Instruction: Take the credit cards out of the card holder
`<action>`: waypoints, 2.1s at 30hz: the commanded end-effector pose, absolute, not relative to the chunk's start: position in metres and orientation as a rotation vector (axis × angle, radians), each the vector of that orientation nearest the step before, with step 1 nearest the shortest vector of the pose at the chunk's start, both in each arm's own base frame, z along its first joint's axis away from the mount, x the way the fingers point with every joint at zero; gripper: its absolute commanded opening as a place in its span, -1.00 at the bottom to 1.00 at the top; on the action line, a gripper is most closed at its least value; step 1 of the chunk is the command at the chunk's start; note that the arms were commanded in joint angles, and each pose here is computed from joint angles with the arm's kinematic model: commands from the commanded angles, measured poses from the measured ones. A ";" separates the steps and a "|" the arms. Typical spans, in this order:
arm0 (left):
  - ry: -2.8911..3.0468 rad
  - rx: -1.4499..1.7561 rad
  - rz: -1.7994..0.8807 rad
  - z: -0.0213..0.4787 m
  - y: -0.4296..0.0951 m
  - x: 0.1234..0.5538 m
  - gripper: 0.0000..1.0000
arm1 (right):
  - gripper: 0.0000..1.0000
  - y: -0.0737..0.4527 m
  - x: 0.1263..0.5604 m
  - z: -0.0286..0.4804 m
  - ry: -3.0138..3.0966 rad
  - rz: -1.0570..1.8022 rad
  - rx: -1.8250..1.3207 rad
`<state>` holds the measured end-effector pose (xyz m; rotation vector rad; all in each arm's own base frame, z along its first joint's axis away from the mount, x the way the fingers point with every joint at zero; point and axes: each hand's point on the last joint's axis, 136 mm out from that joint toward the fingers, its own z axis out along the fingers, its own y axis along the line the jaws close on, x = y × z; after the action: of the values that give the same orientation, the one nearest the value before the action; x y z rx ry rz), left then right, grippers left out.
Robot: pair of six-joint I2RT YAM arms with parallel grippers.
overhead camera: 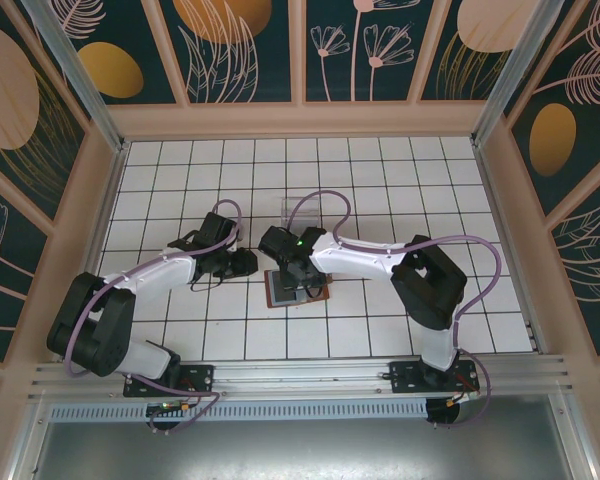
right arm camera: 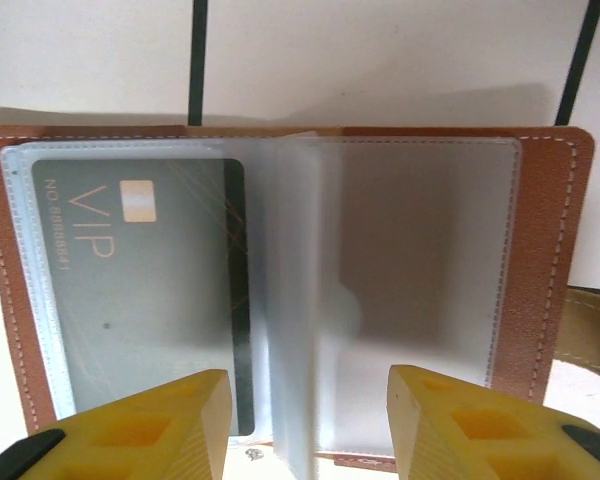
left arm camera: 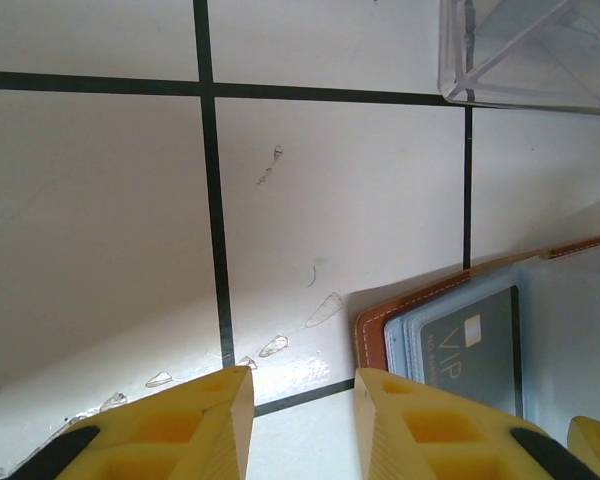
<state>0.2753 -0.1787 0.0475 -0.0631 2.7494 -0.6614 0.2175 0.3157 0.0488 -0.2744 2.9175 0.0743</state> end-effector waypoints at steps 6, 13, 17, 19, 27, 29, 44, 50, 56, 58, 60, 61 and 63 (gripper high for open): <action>2.728 -0.003 -0.728 0.060 -0.193 0.279 -0.34 | -0.08 0.296 0.225 0.056 2.882 -0.040 -0.249; 2.754 0.049 -0.730 0.058 -0.214 0.266 -0.34 | -0.08 0.273 0.229 0.055 2.880 -0.086 -0.206; 2.769 0.066 -0.735 0.055 -0.225 0.257 -0.35 | -0.08 0.263 0.230 0.050 2.882 -0.092 -0.193; 2.779 0.068 -0.731 0.053 -0.227 0.253 -0.35 | -0.08 0.258 0.229 0.044 2.891 -0.107 -0.193; 2.809 0.081 -0.704 0.052 -0.231 0.241 -0.34 | -0.09 0.248 0.225 0.028 2.902 -0.165 -0.201; 2.821 0.084 -0.687 0.049 -0.231 0.239 -0.35 | -0.09 0.246 0.226 0.030 2.897 -0.176 -0.198; 2.872 0.092 -0.575 0.038 -0.231 0.230 -0.35 | -0.14 0.284 0.236 0.075 2.853 0.145 -0.193; 2.884 0.068 -0.561 0.033 -0.230 0.230 -0.35 | -0.19 0.310 0.236 0.087 2.845 0.439 -0.180; 2.880 0.075 -0.583 0.033 -0.238 0.230 -0.35 | -0.32 0.333 0.233 0.090 2.842 0.776 -0.141; 2.887 0.078 -0.579 0.030 -0.239 0.229 -0.35 | -0.38 0.337 0.233 0.087 2.847 0.839 -0.130; 2.894 0.082 -0.572 0.027 -0.239 0.227 -0.36 | -0.44 0.339 0.234 0.082 2.856 0.872 -0.126; 2.896 0.080 -0.564 0.026 -0.238 0.227 -0.36 | -0.46 0.341 0.233 0.081 2.859 0.885 -0.131; 2.900 0.081 -0.546 0.024 -0.236 0.227 -0.38 | -0.49 0.345 0.233 0.078 2.862 0.915 -0.133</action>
<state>0.2233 -0.2339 0.0223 0.0930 2.9038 -0.5614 0.2330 0.3287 0.0751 -0.1156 2.8818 0.7791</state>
